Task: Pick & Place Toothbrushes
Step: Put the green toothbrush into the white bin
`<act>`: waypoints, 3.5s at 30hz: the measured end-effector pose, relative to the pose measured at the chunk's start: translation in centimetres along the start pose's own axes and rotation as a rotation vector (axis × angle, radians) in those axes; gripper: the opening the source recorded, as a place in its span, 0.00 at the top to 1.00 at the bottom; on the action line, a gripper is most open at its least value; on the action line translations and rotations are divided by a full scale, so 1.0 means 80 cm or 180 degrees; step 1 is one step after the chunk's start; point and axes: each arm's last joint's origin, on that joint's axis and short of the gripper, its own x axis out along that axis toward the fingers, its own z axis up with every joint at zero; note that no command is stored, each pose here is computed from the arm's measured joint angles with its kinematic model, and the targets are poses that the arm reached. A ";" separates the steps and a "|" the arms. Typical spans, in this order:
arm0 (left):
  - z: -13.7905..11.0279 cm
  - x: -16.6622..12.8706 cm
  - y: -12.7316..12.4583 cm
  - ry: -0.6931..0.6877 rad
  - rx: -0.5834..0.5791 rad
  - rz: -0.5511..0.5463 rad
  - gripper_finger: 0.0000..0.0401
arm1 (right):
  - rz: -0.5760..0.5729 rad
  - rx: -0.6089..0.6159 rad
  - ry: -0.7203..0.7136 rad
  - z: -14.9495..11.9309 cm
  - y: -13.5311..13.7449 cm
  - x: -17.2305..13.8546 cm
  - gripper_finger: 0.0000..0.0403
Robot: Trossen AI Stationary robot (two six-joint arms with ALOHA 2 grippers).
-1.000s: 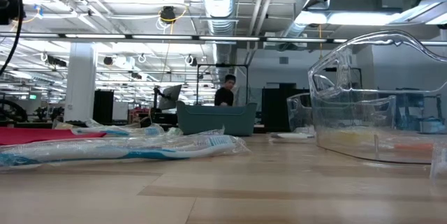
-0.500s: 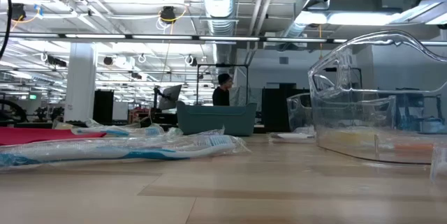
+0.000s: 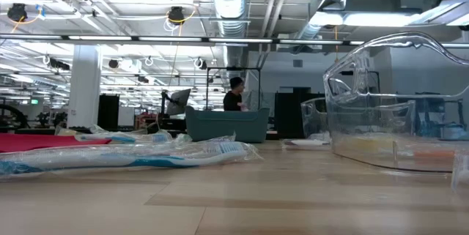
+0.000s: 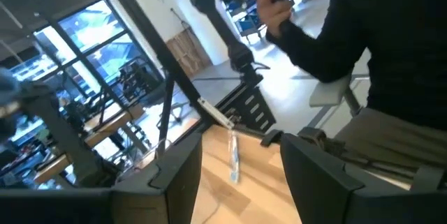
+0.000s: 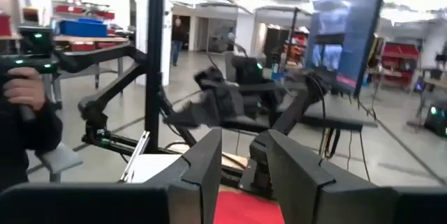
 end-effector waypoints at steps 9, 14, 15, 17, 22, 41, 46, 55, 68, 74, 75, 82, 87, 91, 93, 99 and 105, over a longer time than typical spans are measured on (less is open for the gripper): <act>-0.016 0.002 0.008 0.0214 -0.0002 0.0158 0.52 | 0.0320 -0.0441 -0.0027 0.004 0.033 0.012 0.73; -0.027 0.006 0.016 0.0380 -0.0013 0.0257 0.52 | 0.0104 -0.0431 -0.0051 0.007 0.030 0.011 0.73; -0.029 0.007 0.018 0.0410 -0.0015 0.0280 0.52 | 0.0024 -0.0378 -0.0069 0.009 0.028 0.010 0.73; -0.034 0.009 0.021 0.0488 -0.0026 0.0316 0.52 | -0.0059 -0.0298 -0.0148 0.013 0.025 0.007 0.73; -0.046 0.013 0.027 0.0656 -0.0054 0.0394 0.52 | -0.0137 -0.0209 -0.0108 0.009 0.016 0.005 0.73; -0.092 0.028 0.048 0.1239 -0.0157 0.0576 0.52 | -0.0250 -0.0079 0.0055 0.002 0.009 0.003 0.73; -0.088 0.028 0.050 0.1141 -0.0138 0.0636 0.52 | -0.0236 -0.0080 0.0052 0.002 0.009 0.003 0.73; -0.088 0.029 0.051 0.1112 -0.0265 0.0669 0.52 | -0.0213 -0.0070 0.0070 0.001 0.010 0.003 0.73; -0.088 0.029 0.050 0.1100 -0.0384 0.0690 0.52 | -0.0214 -0.0116 0.0065 0.002 0.009 0.003 0.73; -0.087 0.029 0.051 0.1086 -0.0380 0.0698 0.52 | -0.0213 -0.0123 0.0070 0.001 0.009 0.003 0.73; -0.087 0.029 0.051 0.1082 -0.0379 0.0700 0.52 | -0.0213 -0.0124 0.0071 0.001 0.009 0.003 0.73; -0.089 0.031 0.051 0.1105 -0.0386 0.0687 0.52 | -0.0218 -0.0155 0.0073 0.001 0.009 0.002 0.73; -0.092 0.035 0.051 0.1119 -0.0351 0.0675 0.52 | -0.0222 -0.0155 0.0073 0.001 0.009 0.002 0.73; -0.093 0.035 0.051 0.1103 -0.0484 0.0700 0.52 | -0.0220 -0.0154 0.0074 0.001 0.009 0.002 0.73; -0.091 0.033 0.052 0.1084 -0.0703 0.0799 0.52 | -0.0220 -0.0154 0.0074 0.001 0.009 0.002 0.73; -0.080 0.030 0.071 0.1222 -0.1075 0.1698 0.52 | -0.0217 -0.0132 0.0112 0.000 0.009 0.002 0.73; -0.062 0.018 0.100 0.2094 -0.1511 0.2671 0.52 | -0.0215 -0.0116 0.0141 -0.002 0.009 0.002 0.73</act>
